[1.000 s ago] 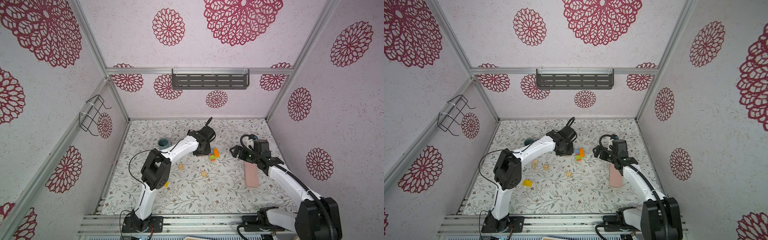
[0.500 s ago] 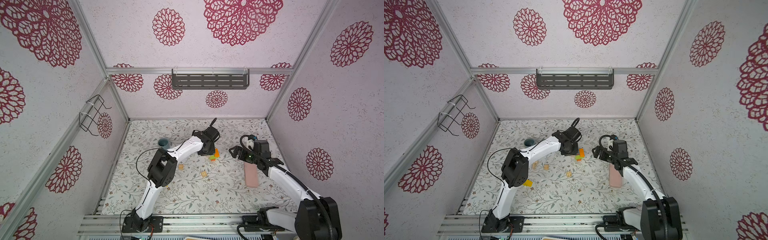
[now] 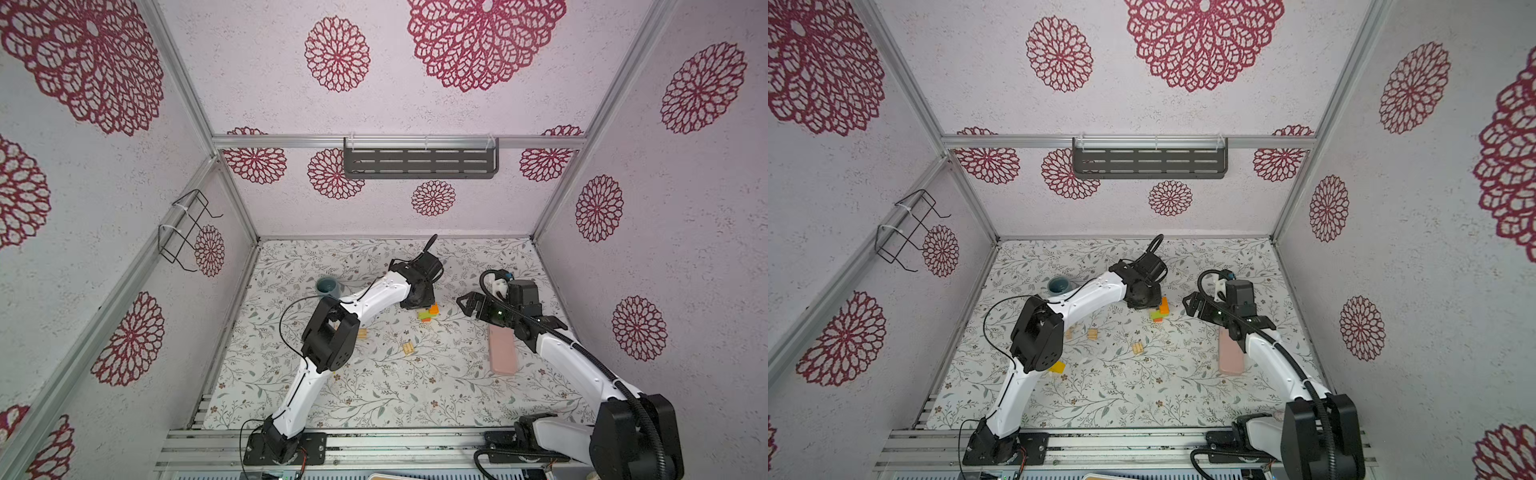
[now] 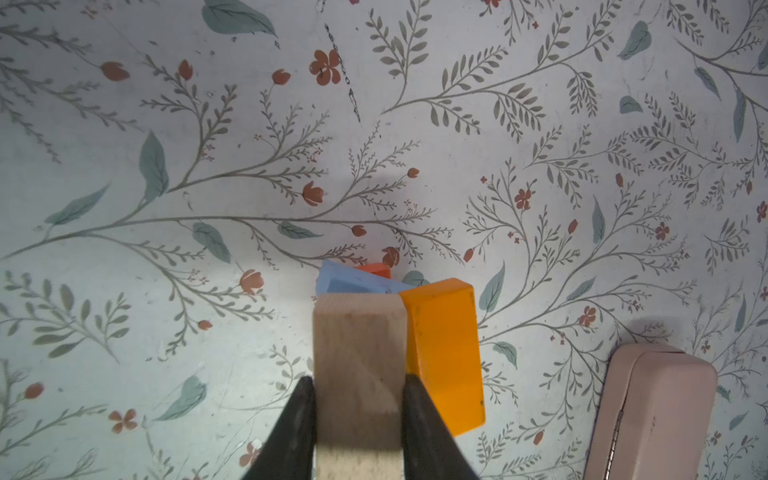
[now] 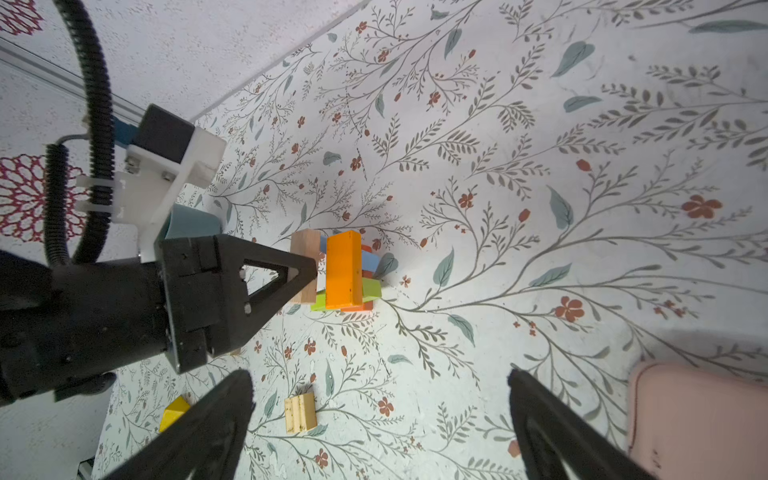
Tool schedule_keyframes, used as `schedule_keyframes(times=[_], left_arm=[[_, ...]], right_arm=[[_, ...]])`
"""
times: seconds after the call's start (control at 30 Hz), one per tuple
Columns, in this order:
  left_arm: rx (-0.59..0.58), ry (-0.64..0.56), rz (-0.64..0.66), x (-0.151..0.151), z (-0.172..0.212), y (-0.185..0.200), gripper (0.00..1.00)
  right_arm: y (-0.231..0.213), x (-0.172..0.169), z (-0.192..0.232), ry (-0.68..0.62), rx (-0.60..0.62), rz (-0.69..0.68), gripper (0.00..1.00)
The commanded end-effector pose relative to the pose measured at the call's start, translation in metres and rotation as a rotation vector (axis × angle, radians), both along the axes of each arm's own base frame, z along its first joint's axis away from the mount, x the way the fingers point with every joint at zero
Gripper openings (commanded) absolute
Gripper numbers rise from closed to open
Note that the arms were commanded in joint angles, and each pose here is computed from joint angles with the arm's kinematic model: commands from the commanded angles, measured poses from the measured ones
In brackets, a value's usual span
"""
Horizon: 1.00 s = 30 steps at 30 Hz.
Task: Build the wood block tower
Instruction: 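Lift the beech block with the left gripper and carry it over the stack, then lower the beech block beside the orange block on the stack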
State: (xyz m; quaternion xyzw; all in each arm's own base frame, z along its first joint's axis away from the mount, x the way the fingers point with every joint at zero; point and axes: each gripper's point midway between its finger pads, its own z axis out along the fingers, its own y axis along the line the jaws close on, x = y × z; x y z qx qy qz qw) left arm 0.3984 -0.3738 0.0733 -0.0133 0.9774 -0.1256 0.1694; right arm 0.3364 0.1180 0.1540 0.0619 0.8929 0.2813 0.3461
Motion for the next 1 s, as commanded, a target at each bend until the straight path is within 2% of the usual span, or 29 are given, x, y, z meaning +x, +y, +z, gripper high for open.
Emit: schedule_keyframes(times=[0.0,0.97], left_arm=[[-0.009,-0.008,-0.008,-0.0023,0.0012,-0.0097,0.30],[-0.014,0.003,-0.010,-0.0050,-0.0058,-0.0140,0.30]], right_arm=[[0.0017,0.0036,0.0078,-0.029,0.033,0.003,0.98],[0.0028,0.0005,0.0071,-0.036,0.039,0.012,0.96]])
